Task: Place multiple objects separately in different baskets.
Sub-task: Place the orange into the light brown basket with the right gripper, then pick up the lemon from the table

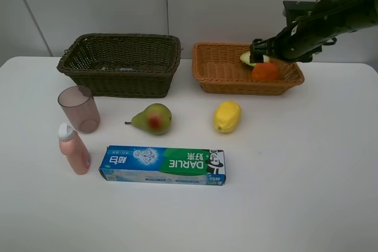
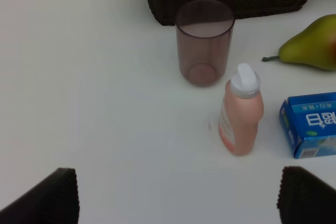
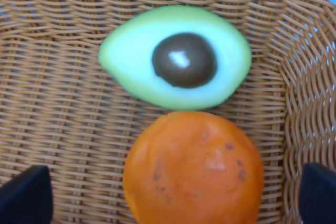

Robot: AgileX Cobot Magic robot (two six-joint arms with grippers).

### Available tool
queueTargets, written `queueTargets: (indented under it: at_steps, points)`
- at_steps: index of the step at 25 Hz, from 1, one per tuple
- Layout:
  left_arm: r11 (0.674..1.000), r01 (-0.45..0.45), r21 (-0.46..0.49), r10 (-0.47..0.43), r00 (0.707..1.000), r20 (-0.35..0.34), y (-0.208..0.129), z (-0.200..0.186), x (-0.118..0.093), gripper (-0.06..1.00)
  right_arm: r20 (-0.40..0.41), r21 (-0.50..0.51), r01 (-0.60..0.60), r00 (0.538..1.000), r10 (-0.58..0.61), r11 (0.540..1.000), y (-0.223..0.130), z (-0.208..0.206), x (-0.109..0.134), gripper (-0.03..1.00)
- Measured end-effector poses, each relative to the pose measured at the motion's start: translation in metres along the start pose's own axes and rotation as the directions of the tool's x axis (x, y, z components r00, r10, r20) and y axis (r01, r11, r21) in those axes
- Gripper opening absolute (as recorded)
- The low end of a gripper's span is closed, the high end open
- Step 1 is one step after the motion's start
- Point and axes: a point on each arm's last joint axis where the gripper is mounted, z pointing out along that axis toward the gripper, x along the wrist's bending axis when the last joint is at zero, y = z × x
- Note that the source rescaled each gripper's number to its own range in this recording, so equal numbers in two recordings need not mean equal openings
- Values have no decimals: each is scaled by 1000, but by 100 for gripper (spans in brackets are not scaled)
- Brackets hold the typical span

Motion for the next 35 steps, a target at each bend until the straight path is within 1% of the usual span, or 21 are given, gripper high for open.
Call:
queueTargets:
  at_steps: [8, 11, 16, 19, 23, 26, 28, 31, 35]
  points:
    - [1000, 0, 0, 0, 1000, 0, 0, 0, 0, 100, 6, 43, 0, 1000, 0, 999, -4, 0, -1, 100]
    - [1000, 0, 0, 0, 1000, 0, 0, 0, 0, 100, 8, 43, -2, 1000, 1, 999, -2, -5, -1, 100]
    - [1000, 0, 0, 0, 1000, 0, 0, 0, 0, 100, 1, 51, -56, 998, 56, 997, 4, -21, -1, 100]
    - [1000, 0, 0, 0, 1000, 0, 0, 0, 0, 100, -10, 79, -89, 996, 90, 993, 4, -28, 3, 100]
    - [1000, 0, 0, 0, 1000, 0, 0, 0, 0, 100, -44, 112, -102, 993, 107, 988, 5, -39, 19, 100]
    - [1000, 0, 0, 0, 1000, 0, 0, 0, 0, 100, -72, 152, -151, 984, 163, 977, 3, -44, 34, 100]
    - [1000, 0, 0, 0, 1000, 0, 0, 0, 0, 100, -82, 196, -212, 969, 231, 957, 0, -46, 47, 100]
    - [1000, 0, 0, 0, 1000, 0, 0, 0, 0, 100, -68, 279, -310, 938, 341, 909, -8, -50, 67, 100]
    - [1000, 0, 0, 0, 1000, 0, 0, 0, 0, 100, -42, 332, -395, 901, 431, 857, -15, -56, 95, 100]
